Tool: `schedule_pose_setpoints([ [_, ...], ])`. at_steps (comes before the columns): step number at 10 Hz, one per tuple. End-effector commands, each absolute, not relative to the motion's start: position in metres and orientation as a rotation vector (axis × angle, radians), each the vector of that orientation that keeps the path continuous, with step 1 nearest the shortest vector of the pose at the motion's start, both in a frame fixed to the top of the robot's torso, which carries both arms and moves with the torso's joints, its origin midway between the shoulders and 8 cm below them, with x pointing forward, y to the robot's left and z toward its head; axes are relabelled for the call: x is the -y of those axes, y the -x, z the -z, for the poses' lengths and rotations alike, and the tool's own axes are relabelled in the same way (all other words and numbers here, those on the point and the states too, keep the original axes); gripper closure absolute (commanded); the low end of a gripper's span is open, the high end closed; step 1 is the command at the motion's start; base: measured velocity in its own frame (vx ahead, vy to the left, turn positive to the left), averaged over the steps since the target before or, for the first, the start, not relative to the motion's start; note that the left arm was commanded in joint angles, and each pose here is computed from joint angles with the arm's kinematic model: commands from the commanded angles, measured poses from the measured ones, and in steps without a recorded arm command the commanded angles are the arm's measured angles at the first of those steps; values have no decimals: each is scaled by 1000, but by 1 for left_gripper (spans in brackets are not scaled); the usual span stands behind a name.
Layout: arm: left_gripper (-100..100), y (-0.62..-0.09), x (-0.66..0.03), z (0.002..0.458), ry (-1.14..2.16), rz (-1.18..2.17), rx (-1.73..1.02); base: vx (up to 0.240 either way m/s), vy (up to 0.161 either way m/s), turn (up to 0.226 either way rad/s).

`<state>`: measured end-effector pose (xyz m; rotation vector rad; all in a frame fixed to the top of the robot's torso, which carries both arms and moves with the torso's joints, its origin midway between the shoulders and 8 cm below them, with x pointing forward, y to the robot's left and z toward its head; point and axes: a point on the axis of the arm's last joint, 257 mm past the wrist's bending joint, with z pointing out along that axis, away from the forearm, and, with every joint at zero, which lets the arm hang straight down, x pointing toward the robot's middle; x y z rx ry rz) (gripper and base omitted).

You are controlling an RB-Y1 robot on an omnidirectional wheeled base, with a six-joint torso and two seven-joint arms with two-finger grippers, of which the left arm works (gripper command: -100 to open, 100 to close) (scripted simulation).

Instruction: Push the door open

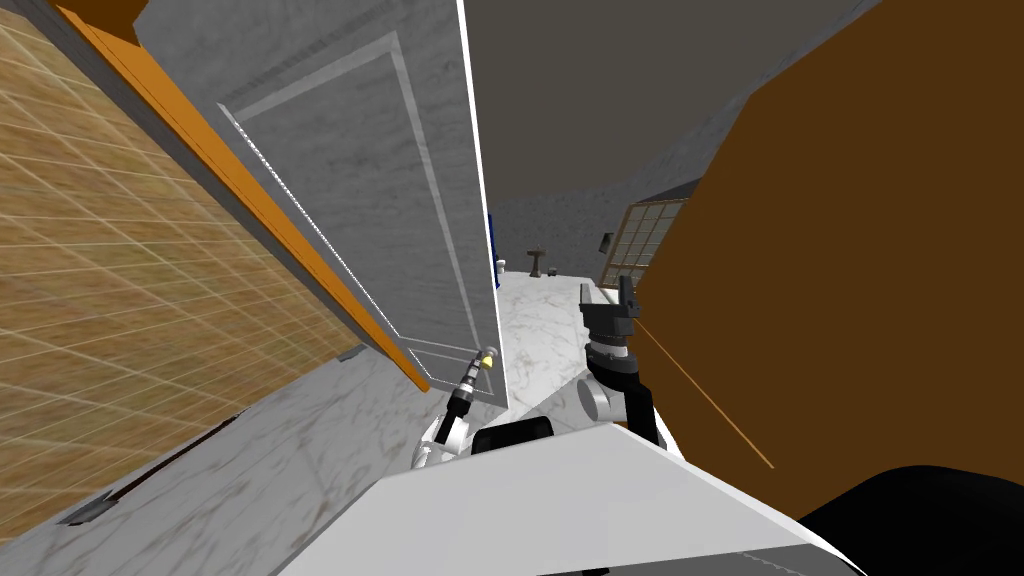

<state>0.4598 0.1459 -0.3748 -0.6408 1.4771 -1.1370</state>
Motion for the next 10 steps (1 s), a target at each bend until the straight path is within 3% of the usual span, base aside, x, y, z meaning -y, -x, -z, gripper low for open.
schedule_pose_setpoints([
  [1, 100, -462, -151, 376, 715, 1175, -1454, 57, -17, -49],
  [2, -100, -459, -154, 376, 638, 1121, -1476, 8, -27, 26],
  [10, -100, -447, -185, 382, 376, 899, -1534, -45, -41, 35],
])
